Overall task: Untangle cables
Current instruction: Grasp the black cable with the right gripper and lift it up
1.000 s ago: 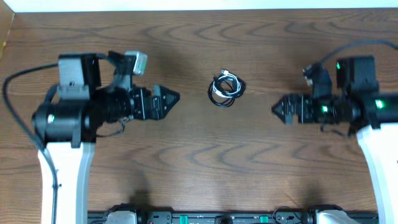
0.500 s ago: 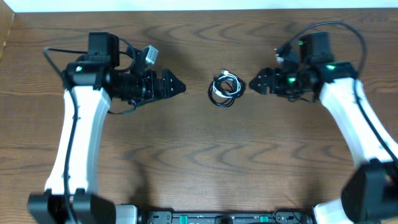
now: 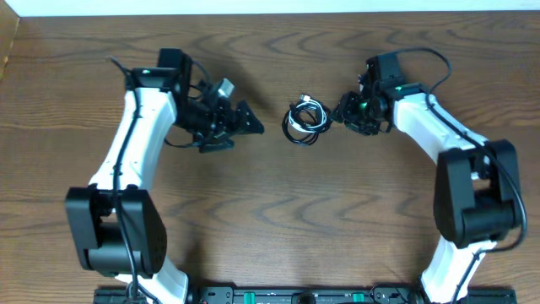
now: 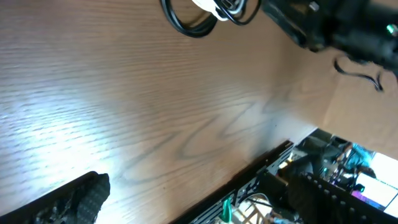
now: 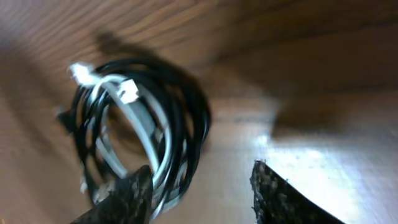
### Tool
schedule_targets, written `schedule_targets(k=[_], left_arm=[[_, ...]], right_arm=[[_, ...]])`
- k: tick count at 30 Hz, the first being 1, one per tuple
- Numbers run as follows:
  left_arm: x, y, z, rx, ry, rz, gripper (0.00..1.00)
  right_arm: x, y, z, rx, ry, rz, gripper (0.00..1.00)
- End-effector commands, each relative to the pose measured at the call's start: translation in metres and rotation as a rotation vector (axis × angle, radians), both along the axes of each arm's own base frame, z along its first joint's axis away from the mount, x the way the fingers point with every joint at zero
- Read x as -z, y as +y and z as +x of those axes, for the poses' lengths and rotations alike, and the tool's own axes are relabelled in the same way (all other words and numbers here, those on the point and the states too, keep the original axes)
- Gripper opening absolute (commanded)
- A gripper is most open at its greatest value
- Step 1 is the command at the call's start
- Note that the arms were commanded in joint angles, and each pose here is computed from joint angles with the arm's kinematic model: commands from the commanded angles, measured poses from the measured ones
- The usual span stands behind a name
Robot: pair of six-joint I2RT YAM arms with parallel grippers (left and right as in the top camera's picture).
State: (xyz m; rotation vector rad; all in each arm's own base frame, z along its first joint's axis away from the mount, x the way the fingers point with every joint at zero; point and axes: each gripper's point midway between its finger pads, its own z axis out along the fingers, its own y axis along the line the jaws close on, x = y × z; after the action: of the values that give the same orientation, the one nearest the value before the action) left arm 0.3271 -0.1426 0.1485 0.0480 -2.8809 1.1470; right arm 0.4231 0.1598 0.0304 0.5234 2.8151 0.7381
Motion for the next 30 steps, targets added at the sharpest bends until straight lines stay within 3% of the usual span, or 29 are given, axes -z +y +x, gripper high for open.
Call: schedule_targets(k=[1,7,11,19,30], left_arm=[[0.003,-0.008,0.004,0.025,-0.018,0.019,0.98],[0.014,-0.007,0.006,0.052,-0.055,0.114,0.98],[0.014,-0.010,0.006,0.063,-0.060,0.113,0.98],[0.013,-0.011,0.007,0.064,-0.070,0.112,0.98],[0.013,-0.012,0.008,0.065,-0.074,0.111,0.98]], right_arm=[[0.012,0.015,0.002,0.061,0.052,0.047,0.46],[0.015,0.022,0.008,0.047,0.026,0.065,0.46],[0.015,0.022,0.009,0.047,0.025,0.065,0.25],[0.011,0.026,0.011,0.038,0.012,0.087,0.02],[-0.043,0.069,0.011,-0.161,-0.042,0.347,0.02]])
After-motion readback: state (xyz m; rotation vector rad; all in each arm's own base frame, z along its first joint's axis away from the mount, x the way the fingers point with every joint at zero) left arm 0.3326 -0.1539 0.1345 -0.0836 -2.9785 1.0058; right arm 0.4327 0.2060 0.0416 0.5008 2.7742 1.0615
